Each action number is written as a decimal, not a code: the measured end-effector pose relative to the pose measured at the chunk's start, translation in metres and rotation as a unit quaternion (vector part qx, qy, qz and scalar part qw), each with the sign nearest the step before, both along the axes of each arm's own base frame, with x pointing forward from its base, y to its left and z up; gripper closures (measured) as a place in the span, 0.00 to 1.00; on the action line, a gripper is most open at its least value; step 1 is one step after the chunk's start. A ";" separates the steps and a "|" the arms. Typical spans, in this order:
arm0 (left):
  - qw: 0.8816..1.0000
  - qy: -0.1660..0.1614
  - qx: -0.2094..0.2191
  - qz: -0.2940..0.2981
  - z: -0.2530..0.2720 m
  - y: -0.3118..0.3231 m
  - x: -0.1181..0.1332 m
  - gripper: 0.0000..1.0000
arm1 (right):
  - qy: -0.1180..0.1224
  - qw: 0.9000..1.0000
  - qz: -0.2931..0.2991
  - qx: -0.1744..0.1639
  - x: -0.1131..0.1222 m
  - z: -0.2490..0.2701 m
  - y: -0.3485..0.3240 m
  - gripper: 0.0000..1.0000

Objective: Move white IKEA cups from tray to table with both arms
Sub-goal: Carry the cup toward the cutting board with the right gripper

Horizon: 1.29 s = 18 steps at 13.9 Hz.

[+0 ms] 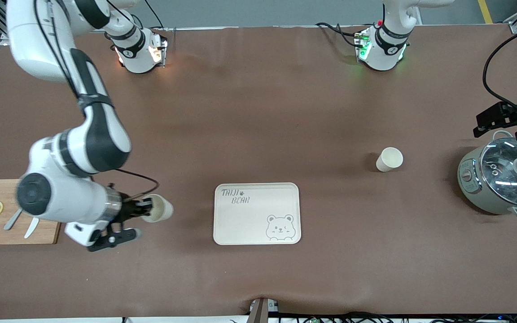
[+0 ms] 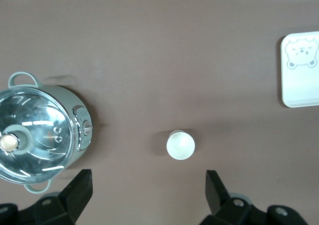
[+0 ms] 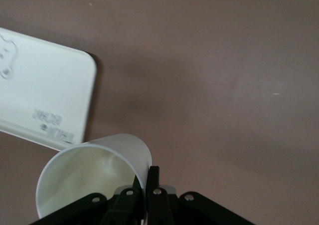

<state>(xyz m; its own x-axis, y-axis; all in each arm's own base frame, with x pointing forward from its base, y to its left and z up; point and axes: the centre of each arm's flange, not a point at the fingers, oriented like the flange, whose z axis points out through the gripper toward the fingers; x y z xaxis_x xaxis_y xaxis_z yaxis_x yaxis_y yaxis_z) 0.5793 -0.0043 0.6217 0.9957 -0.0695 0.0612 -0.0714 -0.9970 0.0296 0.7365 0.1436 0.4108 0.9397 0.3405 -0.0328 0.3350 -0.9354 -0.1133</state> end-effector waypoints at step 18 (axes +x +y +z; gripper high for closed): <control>0.999 -0.008 0.009 -0.050 0.007 -0.020 0.000 0.00 | -0.066 0.993 0.093 -0.029 -0.002 -0.139 -0.174 0.96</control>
